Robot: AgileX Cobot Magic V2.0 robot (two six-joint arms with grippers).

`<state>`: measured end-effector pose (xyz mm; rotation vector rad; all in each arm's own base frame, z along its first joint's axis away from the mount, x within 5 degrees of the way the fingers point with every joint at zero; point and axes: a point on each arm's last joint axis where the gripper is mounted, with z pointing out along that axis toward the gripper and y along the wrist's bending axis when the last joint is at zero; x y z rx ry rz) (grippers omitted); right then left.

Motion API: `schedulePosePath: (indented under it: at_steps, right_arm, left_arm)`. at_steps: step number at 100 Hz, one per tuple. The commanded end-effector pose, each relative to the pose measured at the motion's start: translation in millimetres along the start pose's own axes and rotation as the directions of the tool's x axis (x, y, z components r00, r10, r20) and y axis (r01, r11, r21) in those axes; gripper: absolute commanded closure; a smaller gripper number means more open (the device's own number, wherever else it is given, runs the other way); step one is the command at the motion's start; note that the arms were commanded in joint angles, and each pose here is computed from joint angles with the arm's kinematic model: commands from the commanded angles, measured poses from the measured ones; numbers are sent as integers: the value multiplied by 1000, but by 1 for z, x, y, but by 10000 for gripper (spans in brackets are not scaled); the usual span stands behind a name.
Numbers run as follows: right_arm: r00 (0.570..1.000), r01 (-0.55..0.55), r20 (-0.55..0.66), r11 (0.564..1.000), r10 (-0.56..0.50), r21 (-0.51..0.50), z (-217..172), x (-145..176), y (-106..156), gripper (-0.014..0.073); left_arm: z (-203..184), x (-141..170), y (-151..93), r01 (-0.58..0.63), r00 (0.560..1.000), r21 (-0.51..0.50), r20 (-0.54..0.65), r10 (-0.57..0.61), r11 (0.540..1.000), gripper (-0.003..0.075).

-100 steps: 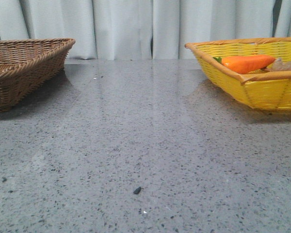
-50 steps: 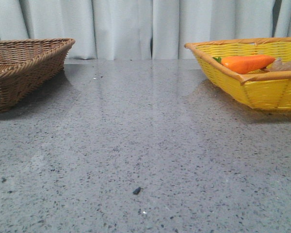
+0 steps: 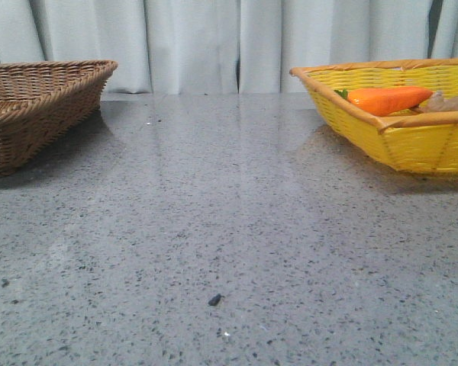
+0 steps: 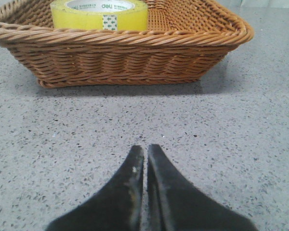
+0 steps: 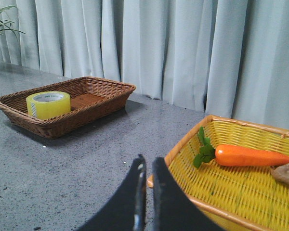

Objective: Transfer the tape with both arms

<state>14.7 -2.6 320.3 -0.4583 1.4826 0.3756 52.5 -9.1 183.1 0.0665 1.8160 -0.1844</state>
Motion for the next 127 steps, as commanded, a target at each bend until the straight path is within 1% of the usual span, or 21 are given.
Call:
schedulePosePath:
  at_steps: [1,7,13,20,31,37,40,44,45,49,55,61,67,69,77,91,127]
  right_arm:
    - [996,18,88,1000,-18,0,-1,-14,0,642]
    - [995,18,93,1000,-18,3,-2,-14,0,642]
    - [997,22,79,1000,-23,11,1,-7,0,642]
    - [997,75,19,995,-77,72,8,8,-1,642]
    - [996,89,-43,983,-83,159,19,34,0,642]
    - [997,56,-66,977,-43,207,25,52,0,642]
    - [998,17,-59,973,-3,229,28,60,0,642]
    - [997,-30,-62,961,48,274,32,74,-1,642]
    - [996,-55,-47,957,72,286,33,77,-1,642]
    - [994,-84,-36,941,102,326,35,88,-2,642]
    - [992,-101,-31,913,123,396,37,106,-6,642]
    - [992,-98,-26,893,122,440,38,119,-9,643]
    - [990,-96,-48,877,134,472,37,129,-10,643]
    - [985,-95,-79,871,151,482,36,132,-10,643]
    - [973,-91,-142,865,183,494,34,139,-10,642]
    - [956,-89,-198,859,216,505,30,146,-8,642]
    - [958,-89,-193,859,212,504,30,145,-8,642]
  left_arm:
    - [-1,-2,0,23,998,10,65,-23,1000,741]
    - [-1,-2,0,23,998,10,65,-23,1000,741]
    - [-1,-2,0,23,998,10,65,-23,1000,741]
    - [-1,-2,0,23,998,10,65,-23,1000,741]
    - [-1,-2,0,23,998,10,65,-23,1000,741]
    - [-1,-2,0,23,998,10,65,-23,1000,741]
    - [-1,-2,0,23,998,10,65,-23,1000,741]
    - [-1,-2,0,23,998,10,65,-23,1000,741]
    - [-1,-2,0,23,998,10,65,-23,1000,741]
    - [-1,-2,0,23,998,10,65,-23,1000,741]
    - [-1,-2,0,23,998,10,65,-23,1000,741]
    - [-1,-2,0,23,998,10,65,-23,1000,741]
    - [-1,-2,0,23,998,10,65,-23,1000,741]
    - [-1,-2,0,23,998,10,65,-23,1000,741]
    - [-1,-2,0,23,998,10,65,-23,1000,741]
    - [-1,-2,0,23,998,10,65,-23,1000,741]
    - [-1,-2,0,23,998,10,65,-23,1000,741]
